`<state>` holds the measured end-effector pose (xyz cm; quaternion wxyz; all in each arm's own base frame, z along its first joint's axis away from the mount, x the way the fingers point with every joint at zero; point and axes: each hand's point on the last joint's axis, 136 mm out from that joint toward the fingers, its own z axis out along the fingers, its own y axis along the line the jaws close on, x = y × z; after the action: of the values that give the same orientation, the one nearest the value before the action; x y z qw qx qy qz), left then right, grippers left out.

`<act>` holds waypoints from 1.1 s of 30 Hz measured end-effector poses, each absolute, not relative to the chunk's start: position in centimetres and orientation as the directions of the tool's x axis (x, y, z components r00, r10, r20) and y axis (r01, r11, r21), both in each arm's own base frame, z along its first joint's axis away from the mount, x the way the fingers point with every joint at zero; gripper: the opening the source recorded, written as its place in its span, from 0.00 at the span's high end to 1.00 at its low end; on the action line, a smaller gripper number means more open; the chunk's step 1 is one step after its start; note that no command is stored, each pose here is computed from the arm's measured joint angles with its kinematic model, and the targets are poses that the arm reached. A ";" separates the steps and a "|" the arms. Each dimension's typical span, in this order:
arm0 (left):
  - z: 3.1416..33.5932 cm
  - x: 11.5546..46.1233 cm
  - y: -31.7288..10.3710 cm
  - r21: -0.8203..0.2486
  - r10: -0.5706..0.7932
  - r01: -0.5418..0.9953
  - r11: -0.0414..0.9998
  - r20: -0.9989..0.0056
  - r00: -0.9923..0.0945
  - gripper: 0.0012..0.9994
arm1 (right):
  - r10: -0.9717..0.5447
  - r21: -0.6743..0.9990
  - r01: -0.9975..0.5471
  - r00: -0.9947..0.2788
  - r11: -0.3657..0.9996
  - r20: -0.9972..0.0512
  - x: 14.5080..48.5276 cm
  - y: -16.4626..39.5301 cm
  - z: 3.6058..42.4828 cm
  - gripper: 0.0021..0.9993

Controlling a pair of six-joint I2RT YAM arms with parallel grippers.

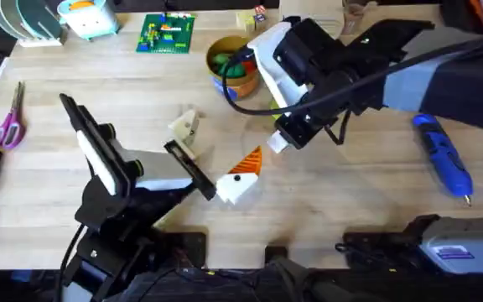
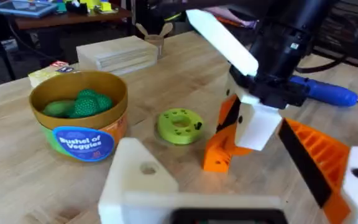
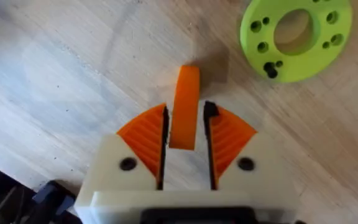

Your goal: Pick up the gripper from the table and insert it into the empty holder that is missing its gripper. Then pick up a screw, insert it into the mounting hole, and use the screwdriver to tighten it. Finally, clean up the table by picking up the vegetable and placing it into the bucket.

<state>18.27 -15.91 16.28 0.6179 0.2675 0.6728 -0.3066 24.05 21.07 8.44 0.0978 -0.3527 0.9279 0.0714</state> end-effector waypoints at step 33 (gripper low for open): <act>16.3 18.3 -15.9 -0.082 -0.019 0.739 0.669 -0.995 -0.093 0.01 | -0.058 0.563 -0.508 -0.774 0.652 -0.631 29.2 18.7 22.5 0.99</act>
<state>18.27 -15.91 16.28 0.6178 0.2676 0.6728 -0.3067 29.17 18.69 22.52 0.2934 -0.1643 0.8602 0.3834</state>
